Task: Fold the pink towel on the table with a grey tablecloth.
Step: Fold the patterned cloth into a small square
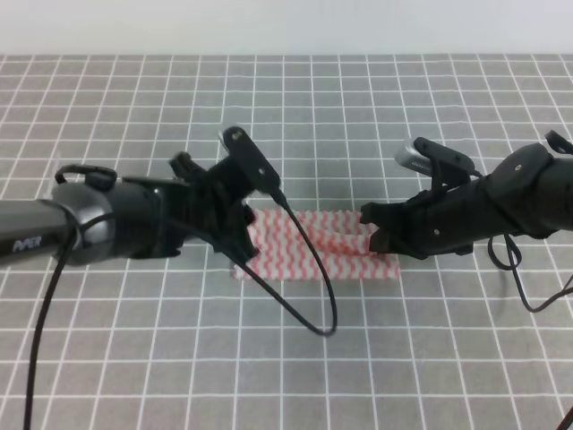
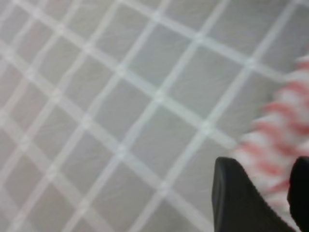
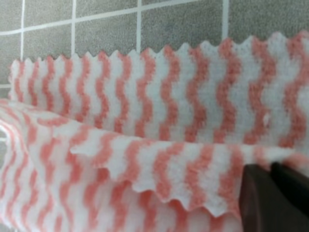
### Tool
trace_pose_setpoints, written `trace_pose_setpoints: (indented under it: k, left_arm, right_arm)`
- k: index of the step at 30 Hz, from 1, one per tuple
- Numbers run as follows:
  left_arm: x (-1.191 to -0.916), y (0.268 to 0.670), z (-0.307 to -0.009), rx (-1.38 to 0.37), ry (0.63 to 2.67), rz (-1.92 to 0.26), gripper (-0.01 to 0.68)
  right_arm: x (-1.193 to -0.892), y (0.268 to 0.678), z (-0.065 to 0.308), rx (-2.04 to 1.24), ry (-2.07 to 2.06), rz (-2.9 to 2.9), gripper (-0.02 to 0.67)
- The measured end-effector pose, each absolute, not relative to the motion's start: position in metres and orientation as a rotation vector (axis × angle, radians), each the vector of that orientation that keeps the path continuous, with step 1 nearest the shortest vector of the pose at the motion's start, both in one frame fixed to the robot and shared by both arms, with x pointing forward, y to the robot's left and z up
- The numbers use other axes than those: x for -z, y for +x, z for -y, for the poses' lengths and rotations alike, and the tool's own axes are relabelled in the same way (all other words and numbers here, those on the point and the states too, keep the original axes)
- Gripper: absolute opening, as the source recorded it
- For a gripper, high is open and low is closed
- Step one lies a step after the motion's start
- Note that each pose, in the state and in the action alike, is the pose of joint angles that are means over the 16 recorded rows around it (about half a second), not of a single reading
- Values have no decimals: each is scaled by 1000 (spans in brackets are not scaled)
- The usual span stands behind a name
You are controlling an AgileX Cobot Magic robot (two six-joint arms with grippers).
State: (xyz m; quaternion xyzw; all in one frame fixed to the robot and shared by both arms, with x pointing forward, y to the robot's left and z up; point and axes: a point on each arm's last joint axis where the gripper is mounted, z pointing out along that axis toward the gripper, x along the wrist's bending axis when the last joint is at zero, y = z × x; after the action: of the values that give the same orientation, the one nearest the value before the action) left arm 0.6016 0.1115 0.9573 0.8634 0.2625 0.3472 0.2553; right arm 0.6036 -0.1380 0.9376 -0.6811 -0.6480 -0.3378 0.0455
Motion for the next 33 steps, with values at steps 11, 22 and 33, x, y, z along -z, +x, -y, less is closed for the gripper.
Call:
trace_pose_setpoints:
  k: [11, 22, 33]
  left_arm:
    - [-985, 611, -113, -1003, 2197, -896, 126]
    - [-960, 585, -90, -573, 2128, -801, 5]
    - [-922, 576, -83, -393, 2181, -778, 1]
  right_arm:
    - [-937, 604, 138, 1032, -2083, 1977, -15]
    - [-937, 604, 138, 1034, -2087, 1970, -15]
    - [-937, 604, 137, 1041, -2094, 1950, -15]
